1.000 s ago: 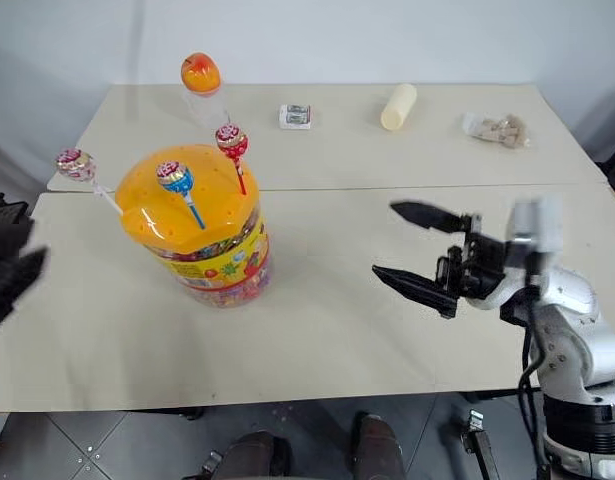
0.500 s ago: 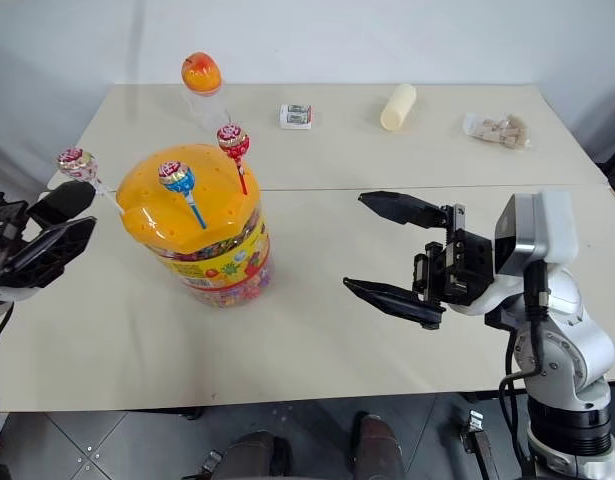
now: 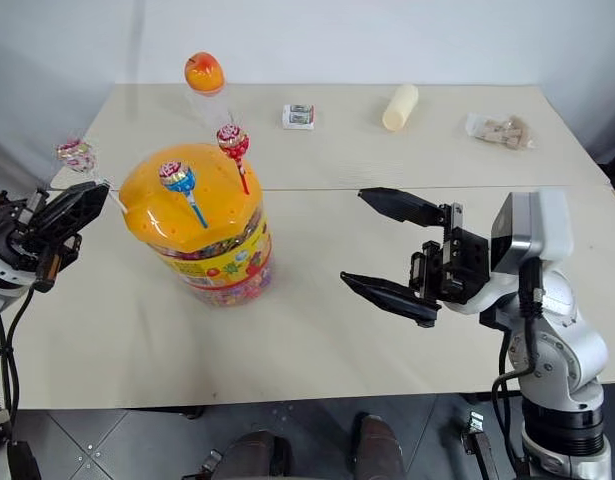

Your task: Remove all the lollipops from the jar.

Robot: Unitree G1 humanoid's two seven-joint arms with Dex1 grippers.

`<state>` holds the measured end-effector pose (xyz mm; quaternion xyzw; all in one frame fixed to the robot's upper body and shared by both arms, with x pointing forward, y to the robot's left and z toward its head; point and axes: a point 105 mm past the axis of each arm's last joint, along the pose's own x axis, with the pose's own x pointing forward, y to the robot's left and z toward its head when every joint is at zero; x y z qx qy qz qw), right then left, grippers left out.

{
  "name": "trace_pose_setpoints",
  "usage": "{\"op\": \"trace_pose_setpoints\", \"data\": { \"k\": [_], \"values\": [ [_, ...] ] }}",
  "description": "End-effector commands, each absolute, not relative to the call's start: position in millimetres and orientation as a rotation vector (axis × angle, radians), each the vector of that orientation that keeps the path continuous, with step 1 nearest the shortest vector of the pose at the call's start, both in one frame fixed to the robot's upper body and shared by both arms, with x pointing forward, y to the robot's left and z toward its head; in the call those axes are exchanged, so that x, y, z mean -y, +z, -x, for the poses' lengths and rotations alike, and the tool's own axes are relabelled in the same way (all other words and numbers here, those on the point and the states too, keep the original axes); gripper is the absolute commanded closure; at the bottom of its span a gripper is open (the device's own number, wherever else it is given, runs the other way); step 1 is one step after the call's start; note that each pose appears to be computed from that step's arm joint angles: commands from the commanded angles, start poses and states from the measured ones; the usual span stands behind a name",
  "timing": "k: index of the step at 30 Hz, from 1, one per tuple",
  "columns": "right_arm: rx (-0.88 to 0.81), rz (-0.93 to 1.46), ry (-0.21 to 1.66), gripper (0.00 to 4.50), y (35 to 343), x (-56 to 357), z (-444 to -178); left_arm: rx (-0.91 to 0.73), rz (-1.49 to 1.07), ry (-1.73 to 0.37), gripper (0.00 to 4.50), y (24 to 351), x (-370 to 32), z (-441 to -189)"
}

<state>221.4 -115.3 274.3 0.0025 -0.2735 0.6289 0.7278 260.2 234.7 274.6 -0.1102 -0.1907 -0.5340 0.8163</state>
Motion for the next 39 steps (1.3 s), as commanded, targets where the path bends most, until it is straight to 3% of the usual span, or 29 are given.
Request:
{"op": "trace_pose_setpoints", "data": {
  "k": [1, 6, 9, 12, 17, 19, 22, 30, 34, 39],
  "values": [
    [0.674, 0.025, 1.415, 0.00, 282.8, 111.5, -212.3, 0.491, 0.247, -1.136, 4.46, 289.0, -236.0, -259.4],
    [0.666, 0.050, 1.443, 0.00, 278.4, 109.9, -213.2, 0.729, 0.419, -1.040, 4.46, 333.4, -258.1, -256.8],
    [0.655, 0.094, 1.489, 0.00, 273.9, 108.7, -213.5, 0.771, 0.457, -0.939, 4.46, 345.3, -275.6, -254.7],
    [0.630, 0.157, 1.552, 0.00, 266.4, 106.8, -214.9, 0.588, 0.345, -0.857, 4.46, 327.1, -285.4, -258.6],
    [0.494, 0.269, 1.722, 0.00, 240.9, 102.9, -214.3, 0.092, 0.149, -0.433, 4.46, 252.4, -345.9, -259.7],
    [0.467, 0.305, 1.775, 0.00, 225.0, 99.7, -215.3, -0.133, 0.027, -0.209, 4.46, 213.8, -381.1, -240.5],
    [0.450, 0.304, 1.800, 0.00, 211.8, 98.8, -215.4, -0.454, -0.157, -0.140, 4.46, 158.2, -392.7, -203.5],
    [0.440, 0.283, 1.761, 0.00, 205.1, 100.7, -224.6, -0.450, -0.033, -0.224, 4.46, 139.3, -353.0, -193.7],
    [0.445, 0.270, 1.729, 0.00, 206.3, 99.7, -228.2, -0.456, -0.017, -0.232, 3.58, 130.3, -346.1, -198.8],
    [0.451, 0.171, 1.646, 0.00, 224.1, 97.3, -237.4, -0.448, -0.020, -0.219, 2.12, 124.1, -352.1, -205.7]
  ]
}}
